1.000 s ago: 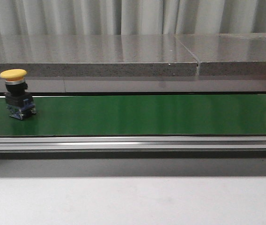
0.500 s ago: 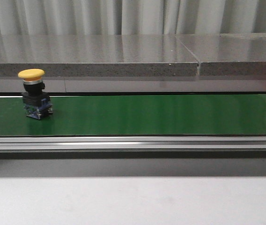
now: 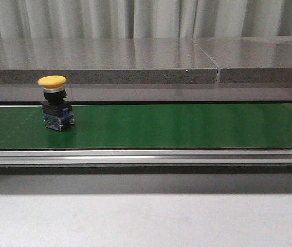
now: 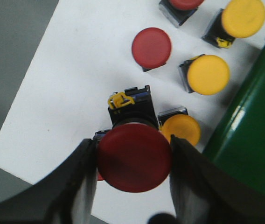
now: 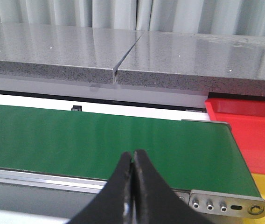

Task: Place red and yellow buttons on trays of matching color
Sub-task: 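Lower the red button onto the green belt and open the left gripper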

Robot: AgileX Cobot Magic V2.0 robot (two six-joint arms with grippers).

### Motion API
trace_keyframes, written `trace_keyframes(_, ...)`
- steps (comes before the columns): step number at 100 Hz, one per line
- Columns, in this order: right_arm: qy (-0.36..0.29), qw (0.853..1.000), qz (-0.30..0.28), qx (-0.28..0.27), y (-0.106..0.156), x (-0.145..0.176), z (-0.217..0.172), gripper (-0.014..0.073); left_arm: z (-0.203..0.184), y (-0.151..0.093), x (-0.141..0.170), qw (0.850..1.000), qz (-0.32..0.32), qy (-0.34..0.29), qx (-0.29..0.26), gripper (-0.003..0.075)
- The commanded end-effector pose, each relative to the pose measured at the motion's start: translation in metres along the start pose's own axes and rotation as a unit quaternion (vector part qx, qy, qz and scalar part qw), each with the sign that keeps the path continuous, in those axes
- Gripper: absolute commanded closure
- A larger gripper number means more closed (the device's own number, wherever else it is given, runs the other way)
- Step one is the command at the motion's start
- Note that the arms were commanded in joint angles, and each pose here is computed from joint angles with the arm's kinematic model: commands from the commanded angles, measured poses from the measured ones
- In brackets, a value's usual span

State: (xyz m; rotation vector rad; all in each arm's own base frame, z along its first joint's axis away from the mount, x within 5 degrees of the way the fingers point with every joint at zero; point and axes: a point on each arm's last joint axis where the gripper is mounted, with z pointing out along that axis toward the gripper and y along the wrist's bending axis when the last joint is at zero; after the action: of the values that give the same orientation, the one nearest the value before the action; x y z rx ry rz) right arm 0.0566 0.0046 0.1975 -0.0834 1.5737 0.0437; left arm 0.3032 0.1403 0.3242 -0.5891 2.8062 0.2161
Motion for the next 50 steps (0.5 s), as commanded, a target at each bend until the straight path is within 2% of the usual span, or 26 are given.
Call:
trace_keyframes(1, -0.054, 0.998, -0.008, 0.006, -0.001, -0.014, -0.002, 0.0661, -0.029, -0.015, 0.001, 0.998, 0.023, -0.048, 0.015, 0.0620)
trace_keyframes(29, -0.054, 0.998, -0.008, 0.006, -0.001, -0.014, -0.002, 0.0661, -0.024, -0.068, 0.003, 0.994, 0.094, -0.039, 0.050, 0.0620)
trace_keyframes(50, -0.054, 0.998, -0.008, 0.006, -0.001, -0.014, -0.002, 0.0661, -0.001, -0.092, 0.000, 0.991, 0.124, -0.005, 0.056, 0.0620)
